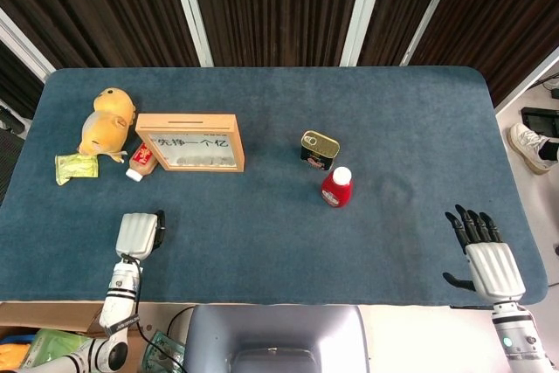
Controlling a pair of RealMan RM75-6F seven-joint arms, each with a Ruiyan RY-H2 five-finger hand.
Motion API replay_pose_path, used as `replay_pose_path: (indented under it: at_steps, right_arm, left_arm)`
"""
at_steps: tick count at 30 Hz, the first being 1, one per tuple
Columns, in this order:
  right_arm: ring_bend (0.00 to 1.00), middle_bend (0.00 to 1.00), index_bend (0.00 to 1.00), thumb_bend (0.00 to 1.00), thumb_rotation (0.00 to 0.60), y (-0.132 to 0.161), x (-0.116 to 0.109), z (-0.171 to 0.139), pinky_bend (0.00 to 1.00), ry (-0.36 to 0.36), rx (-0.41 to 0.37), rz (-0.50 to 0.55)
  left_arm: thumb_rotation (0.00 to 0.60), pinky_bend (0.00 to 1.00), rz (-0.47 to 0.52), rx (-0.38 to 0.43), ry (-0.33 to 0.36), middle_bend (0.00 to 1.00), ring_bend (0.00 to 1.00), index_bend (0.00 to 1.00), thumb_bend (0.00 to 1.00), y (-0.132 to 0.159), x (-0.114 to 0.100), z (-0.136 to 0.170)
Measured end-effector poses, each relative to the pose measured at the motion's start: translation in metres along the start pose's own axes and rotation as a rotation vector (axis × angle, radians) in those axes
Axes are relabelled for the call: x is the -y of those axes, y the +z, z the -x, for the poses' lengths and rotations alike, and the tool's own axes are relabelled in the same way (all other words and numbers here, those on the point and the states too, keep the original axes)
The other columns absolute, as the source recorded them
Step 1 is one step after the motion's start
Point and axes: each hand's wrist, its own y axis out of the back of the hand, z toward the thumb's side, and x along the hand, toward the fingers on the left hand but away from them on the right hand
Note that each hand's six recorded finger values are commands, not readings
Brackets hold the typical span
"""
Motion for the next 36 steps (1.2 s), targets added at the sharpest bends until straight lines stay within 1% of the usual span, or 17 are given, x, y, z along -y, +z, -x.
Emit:
replay_pose_path:
  at_steps: [2,4,7,10,13,16,19,20,23,26,29,32,36]
  right_arm:
    - [0.00,0.00,0.00,0.16,0.600,0.000,0.000,0.000,0.02,0.000,0.000,0.000]
    - [0.00,0.00,0.00,0.16,0.600,0.000,0.000,0.000,0.02,0.000,-0.002,0.001]
    - [0.00,0.00,0.00,0.16,0.600,0.000,0.000,-0.001,0.02,0.001,-0.001,0.001]
    - [0.00,0.00,0.00,0.16,0.600,-0.001,-0.001,-0.001,0.02,0.000,0.001,0.004]
    - [0.00,0.00,0.00,0.16,0.600,-0.002,-0.001,0.000,0.02,-0.001,0.004,0.005]
    - [0.00,0.00,0.00,0.16,0.600,-0.004,-0.001,0.001,0.02,0.001,0.010,0.004]
    - [0.00,0.00,0.00,0.16,0.600,-0.006,-0.002,0.002,0.02,0.002,0.019,0.006]
    - [0.00,0.00,0.00,0.16,0.600,-0.007,-0.002,0.002,0.02,0.003,0.020,0.005]
    - [0.00,0.00,0.00,0.16,0.600,-0.008,-0.002,0.003,0.02,0.004,0.023,0.008]
    - [0.00,0.00,0.00,0.16,0.600,-0.009,-0.004,0.004,0.02,0.000,0.028,0.019]
    - [0.00,0.00,0.00,0.16,0.600,-0.013,-0.007,0.005,0.02,-0.004,0.040,0.029]
    - [0.00,0.00,0.00,0.16,0.600,-0.015,-0.008,0.005,0.02,-0.006,0.044,0.038]
    - [0.00,0.00,0.00,0.16,0.600,-0.020,-0.012,0.005,0.02,-0.014,0.052,0.054]
  left_arm:
    - [0.600,1.00,0.004,0.003,-0.002,1.00,1.00,0.64,0.59,0.001,-0.001,0.001]
    - [0.600,1.00,0.014,0.008,-0.003,1.00,1.00,0.65,0.62,0.003,-0.003,0.002]
    - [0.600,1.00,0.059,0.020,0.001,1.00,1.00,0.66,0.63,0.005,-0.009,0.004]
    - [0.600,1.00,0.131,0.040,0.008,1.00,1.00,0.66,0.63,0.007,-0.021,0.004]
    - [0.600,1.00,0.195,0.061,0.024,1.00,1.00,0.66,0.62,0.006,-0.044,0.003]
    - [0.600,1.00,0.246,0.078,0.051,1.00,1.00,0.66,0.62,0.004,-0.078,-0.003]
    - [0.600,1.00,0.298,0.079,0.089,1.00,1.00,0.66,0.62,0.000,-0.120,-0.014]
    - [0.600,1.00,0.315,0.073,0.108,1.00,1.00,0.66,0.62,-0.003,-0.138,-0.020]
    - [0.600,1.00,0.344,0.045,0.143,1.00,1.00,0.66,0.62,-0.004,-0.171,-0.039]
    - [0.600,1.00,0.365,0.024,0.162,1.00,1.00,0.67,0.62,0.002,-0.196,-0.058]
    - [0.600,1.00,0.389,0.018,0.162,1.00,1.00,0.67,0.62,0.012,-0.216,-0.075]
    - [0.600,1.00,0.407,0.018,0.156,1.00,1.00,0.67,0.62,0.023,-0.233,-0.091]
    - [0.600,1.00,0.424,0.019,0.149,1.00,1.00,0.67,0.61,0.033,-0.249,-0.109]
